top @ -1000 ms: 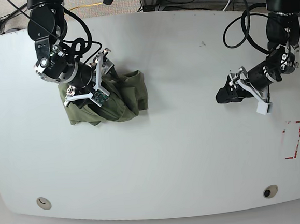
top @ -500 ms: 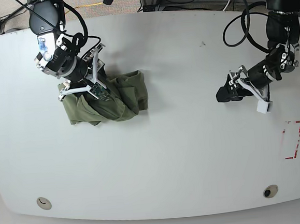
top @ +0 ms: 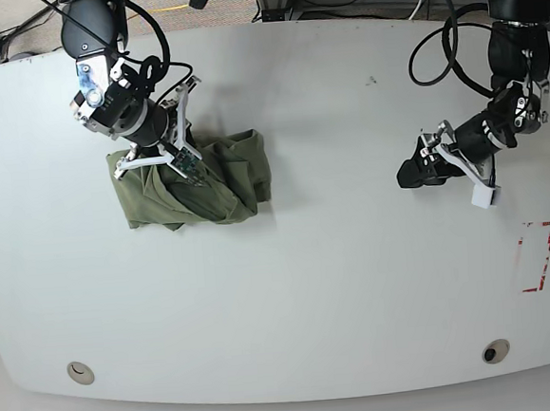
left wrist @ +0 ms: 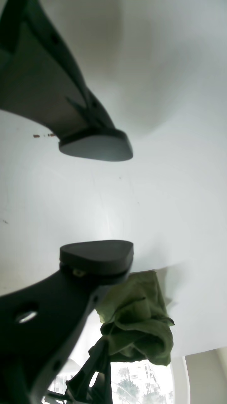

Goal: Fold the T-shirt properly
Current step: 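Release with the left gripper and press the bundled shirt flat with the right gripper, then grasp the bundled shirt with both grippers and square its edges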

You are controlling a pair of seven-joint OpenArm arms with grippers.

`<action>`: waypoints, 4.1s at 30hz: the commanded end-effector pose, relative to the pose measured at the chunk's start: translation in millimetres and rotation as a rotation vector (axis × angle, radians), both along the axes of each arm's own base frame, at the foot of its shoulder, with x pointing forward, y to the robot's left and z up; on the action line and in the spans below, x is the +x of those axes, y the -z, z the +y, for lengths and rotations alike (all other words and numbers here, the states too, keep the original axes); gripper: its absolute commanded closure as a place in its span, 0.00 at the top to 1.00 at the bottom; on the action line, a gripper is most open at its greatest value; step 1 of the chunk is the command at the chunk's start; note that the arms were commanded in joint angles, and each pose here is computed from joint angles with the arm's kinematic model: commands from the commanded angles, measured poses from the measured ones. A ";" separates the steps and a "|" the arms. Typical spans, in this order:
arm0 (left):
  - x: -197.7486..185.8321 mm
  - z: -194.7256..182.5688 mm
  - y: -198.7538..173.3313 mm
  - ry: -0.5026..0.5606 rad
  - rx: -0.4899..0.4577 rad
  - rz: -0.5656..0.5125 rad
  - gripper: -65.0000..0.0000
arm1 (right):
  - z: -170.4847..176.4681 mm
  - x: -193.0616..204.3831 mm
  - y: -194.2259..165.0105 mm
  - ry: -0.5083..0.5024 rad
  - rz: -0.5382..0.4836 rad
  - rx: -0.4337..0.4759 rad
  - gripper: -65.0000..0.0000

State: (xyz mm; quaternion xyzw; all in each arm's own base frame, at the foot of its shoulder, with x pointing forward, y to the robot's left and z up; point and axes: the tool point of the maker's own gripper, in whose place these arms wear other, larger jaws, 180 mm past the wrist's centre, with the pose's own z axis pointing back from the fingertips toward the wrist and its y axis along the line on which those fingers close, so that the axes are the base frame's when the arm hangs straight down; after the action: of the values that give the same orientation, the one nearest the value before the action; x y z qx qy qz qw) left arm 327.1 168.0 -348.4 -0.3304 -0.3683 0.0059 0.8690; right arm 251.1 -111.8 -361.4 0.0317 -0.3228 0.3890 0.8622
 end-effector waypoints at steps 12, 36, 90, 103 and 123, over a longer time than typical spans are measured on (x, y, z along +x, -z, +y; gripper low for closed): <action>2.6 9.3 -10.6 -0.002 0.010 -0.034 0.57 | 58.4 29.7 -40.9 0.032 -0.110 0.200 0.00; -7.0 4.6 -2.0 0.013 0.010 -0.008 0.57 | 186.2 6.0 -40.0 -0.173 0.026 0.368 0.42; -68.6 -172.9 24.5 0.582 0.351 -0.186 0.56 | 44.7 80.8 45.0 0.126 0.125 0.441 0.21; -0.5 -59.6 40.1 0.515 0.587 -0.157 0.56 | 25.2 51.3 68.6 0.155 0.175 0.408 0.21; -5.2 -92.8 -41.2 0.536 0.599 -0.419 0.57 | 25.1 50.9 -9.3 0.125 -0.005 0.337 0.21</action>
State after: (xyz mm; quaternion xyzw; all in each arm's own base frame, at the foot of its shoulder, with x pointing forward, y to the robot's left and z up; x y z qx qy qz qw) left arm 320.6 96.0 -330.9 -0.1263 -0.3877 -0.3865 0.8273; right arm 289.1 -85.7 -378.7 0.1659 -0.3504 0.2710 0.8810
